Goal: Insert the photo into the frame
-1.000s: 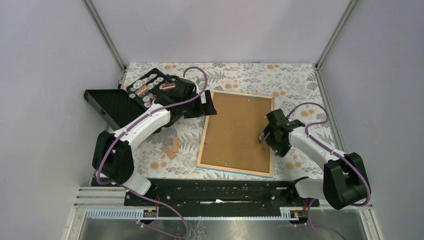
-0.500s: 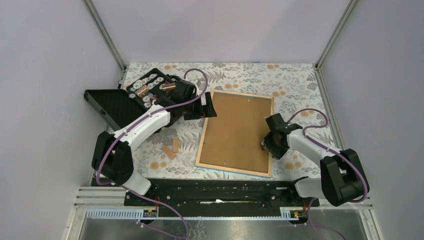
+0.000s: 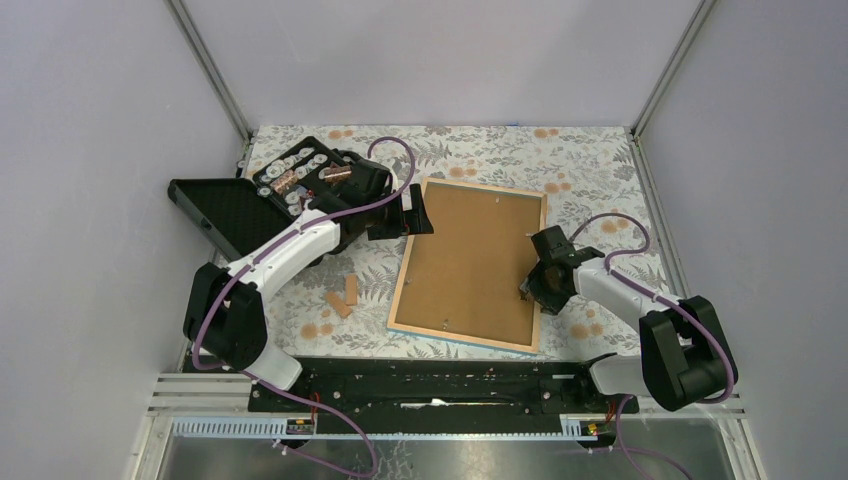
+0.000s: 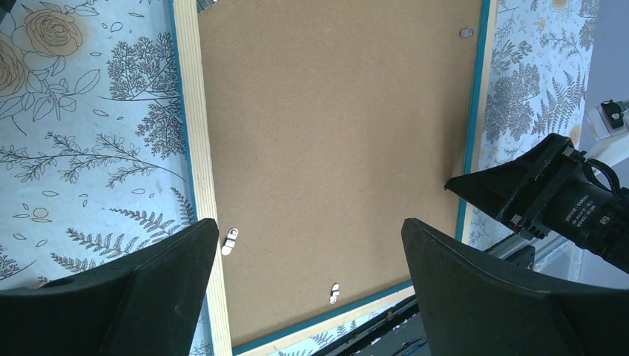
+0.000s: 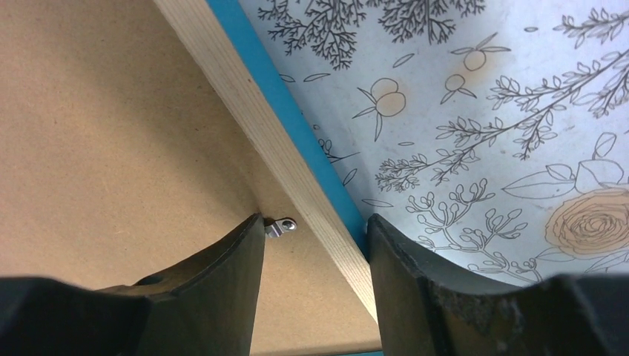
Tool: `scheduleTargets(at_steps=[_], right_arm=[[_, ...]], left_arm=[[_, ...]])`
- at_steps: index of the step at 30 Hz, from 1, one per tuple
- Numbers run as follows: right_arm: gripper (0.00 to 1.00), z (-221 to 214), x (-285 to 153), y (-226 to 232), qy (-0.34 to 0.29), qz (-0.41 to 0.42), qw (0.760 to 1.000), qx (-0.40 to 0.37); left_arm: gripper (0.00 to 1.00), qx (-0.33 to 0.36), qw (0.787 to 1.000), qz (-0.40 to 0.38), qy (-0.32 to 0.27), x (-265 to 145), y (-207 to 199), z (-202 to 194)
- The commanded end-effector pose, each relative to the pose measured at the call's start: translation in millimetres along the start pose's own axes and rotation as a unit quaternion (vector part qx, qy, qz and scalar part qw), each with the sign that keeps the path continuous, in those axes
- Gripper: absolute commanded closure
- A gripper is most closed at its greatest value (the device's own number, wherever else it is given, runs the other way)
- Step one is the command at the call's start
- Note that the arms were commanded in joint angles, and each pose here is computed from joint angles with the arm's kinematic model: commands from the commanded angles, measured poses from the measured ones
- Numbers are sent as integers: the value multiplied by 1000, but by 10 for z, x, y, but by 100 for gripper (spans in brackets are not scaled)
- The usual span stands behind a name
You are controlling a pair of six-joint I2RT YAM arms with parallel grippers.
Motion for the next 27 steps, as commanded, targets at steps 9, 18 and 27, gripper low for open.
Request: scheduleTargets(at_steps=[9, 18, 27], right_arm=[[88, -151, 83, -129, 56, -13, 989, -135], [100, -116, 85, -26, 63, 24, 979, -194], [100, -217, 117, -111, 116, -1, 970, -216]], left_arm=[[1, -3, 1000, -18, -21, -72, -21, 110], [2, -7, 1000, -20, -10, -21, -6, 74], [2, -4, 1000, -17, -15, -20, 12, 75]])
Point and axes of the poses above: each gripper's point midway between its finger pads, its own x axis out along the fingers, its own y axis along the line the jaws close on, z = x × y, the point moved 5 cm from there along -x, back along the fingers, and after that the axes turned 7 degrees about -x, right-handed, at the moved point
